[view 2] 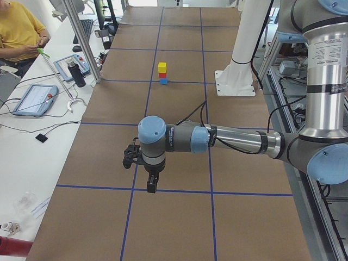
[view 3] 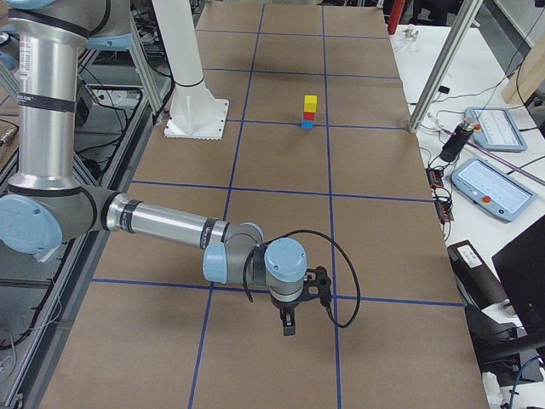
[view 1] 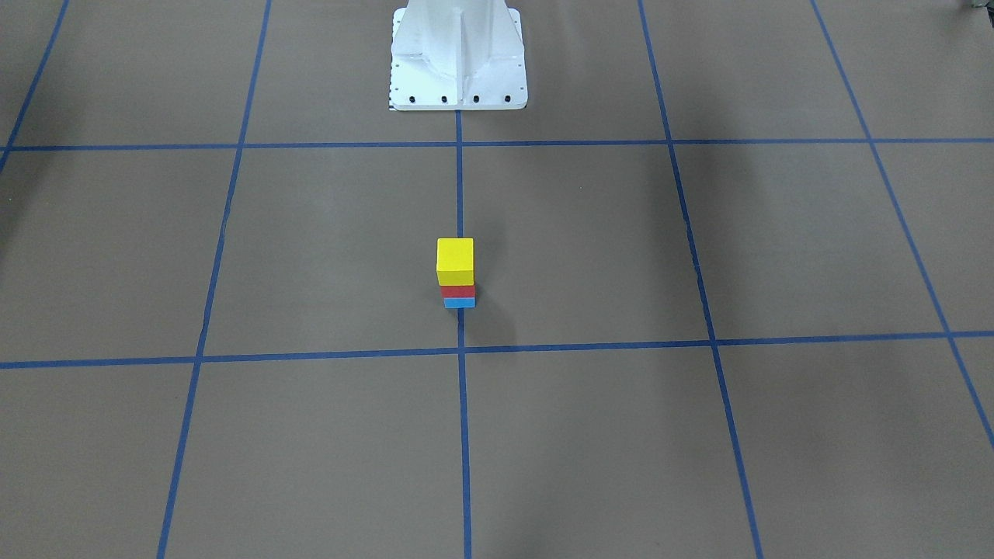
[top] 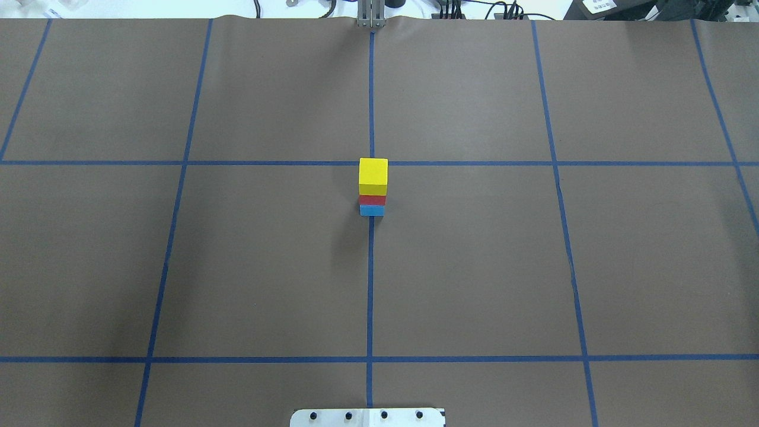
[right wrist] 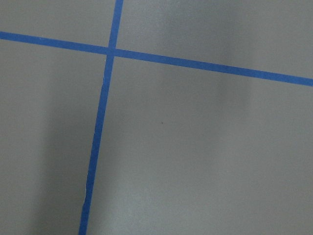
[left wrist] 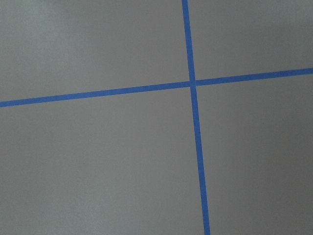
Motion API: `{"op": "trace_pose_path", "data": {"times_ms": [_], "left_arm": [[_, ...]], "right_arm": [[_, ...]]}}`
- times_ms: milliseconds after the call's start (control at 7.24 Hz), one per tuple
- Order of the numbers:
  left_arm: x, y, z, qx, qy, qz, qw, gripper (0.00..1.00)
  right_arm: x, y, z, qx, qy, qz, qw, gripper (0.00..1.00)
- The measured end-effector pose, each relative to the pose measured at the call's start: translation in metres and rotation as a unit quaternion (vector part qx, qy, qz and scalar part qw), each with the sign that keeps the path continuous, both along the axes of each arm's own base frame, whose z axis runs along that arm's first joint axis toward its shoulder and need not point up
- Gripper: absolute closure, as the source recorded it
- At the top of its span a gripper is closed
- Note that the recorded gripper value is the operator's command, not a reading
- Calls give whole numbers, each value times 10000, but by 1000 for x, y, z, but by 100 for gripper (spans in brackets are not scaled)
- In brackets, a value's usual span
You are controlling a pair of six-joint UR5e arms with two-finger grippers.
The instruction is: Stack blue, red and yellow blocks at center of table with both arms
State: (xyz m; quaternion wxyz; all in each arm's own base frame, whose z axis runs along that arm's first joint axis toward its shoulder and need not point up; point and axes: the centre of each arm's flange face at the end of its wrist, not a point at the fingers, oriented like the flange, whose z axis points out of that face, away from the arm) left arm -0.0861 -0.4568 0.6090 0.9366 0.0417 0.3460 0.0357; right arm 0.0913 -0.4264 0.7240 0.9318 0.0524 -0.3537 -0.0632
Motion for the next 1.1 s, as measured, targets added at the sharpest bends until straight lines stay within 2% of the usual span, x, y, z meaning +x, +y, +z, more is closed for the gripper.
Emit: {"op": "trace_pose_path", "data": {"times_ms": [276, 828, 1105], "left_arm": [[0, 0, -1, 6, 0, 0, 10000, 0], [0, 0, 0, 4, 0, 0, 10000, 0], [0, 0, 0, 2, 0, 0, 10000, 0]], "right_arm": [[3, 5, 1, 181, 239, 31, 9995, 0], [4, -5, -24, 399, 264, 60, 9988, 0], [4, -6, -50, 177, 227, 58, 9996, 0]]}}
